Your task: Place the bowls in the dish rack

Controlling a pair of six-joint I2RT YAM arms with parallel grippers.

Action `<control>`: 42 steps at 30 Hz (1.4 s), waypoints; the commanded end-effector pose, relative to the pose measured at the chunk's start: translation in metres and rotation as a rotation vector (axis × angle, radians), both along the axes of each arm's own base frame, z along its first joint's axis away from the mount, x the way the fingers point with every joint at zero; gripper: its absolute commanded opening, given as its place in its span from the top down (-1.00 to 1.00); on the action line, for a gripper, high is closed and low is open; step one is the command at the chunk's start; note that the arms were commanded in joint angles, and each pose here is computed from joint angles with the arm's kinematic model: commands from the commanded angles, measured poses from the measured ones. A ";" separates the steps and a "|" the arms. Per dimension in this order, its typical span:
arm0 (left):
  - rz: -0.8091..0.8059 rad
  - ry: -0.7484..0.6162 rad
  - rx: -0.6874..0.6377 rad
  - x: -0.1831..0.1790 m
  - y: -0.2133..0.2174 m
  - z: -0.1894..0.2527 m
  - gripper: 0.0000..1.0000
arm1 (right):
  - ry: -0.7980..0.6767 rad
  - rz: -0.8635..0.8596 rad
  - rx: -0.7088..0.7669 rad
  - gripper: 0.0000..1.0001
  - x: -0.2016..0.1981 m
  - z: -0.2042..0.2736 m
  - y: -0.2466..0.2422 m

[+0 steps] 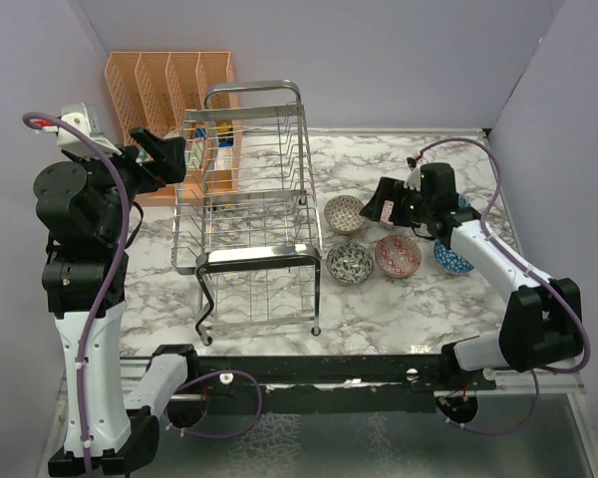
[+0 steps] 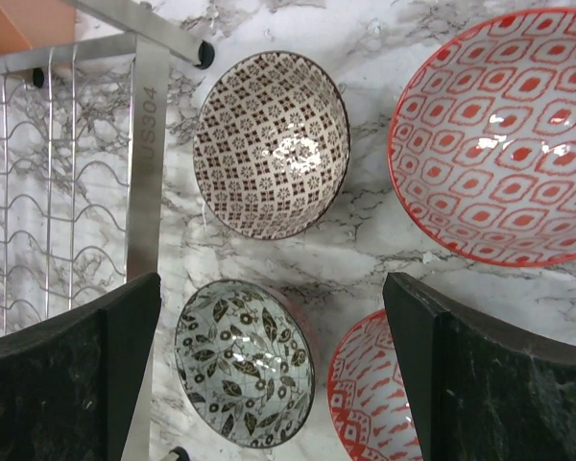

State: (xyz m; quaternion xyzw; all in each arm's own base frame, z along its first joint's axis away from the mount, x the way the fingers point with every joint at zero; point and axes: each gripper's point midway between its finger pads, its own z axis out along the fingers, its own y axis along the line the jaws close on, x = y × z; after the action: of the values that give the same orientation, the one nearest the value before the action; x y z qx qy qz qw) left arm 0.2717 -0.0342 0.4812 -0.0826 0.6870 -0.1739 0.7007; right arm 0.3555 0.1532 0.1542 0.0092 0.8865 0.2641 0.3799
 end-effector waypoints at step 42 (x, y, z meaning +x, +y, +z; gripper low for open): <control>0.074 0.022 0.114 -0.010 0.014 -0.014 -0.99 | 0.072 -0.141 -0.236 -0.10 0.059 -0.078 0.035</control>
State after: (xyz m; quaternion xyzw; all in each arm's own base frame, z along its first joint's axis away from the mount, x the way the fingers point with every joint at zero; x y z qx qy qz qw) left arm 0.2635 -0.0247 0.4682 -0.0652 0.7005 -0.1212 0.7002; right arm 0.4034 0.1834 0.0775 0.0274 0.9282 0.1289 0.3480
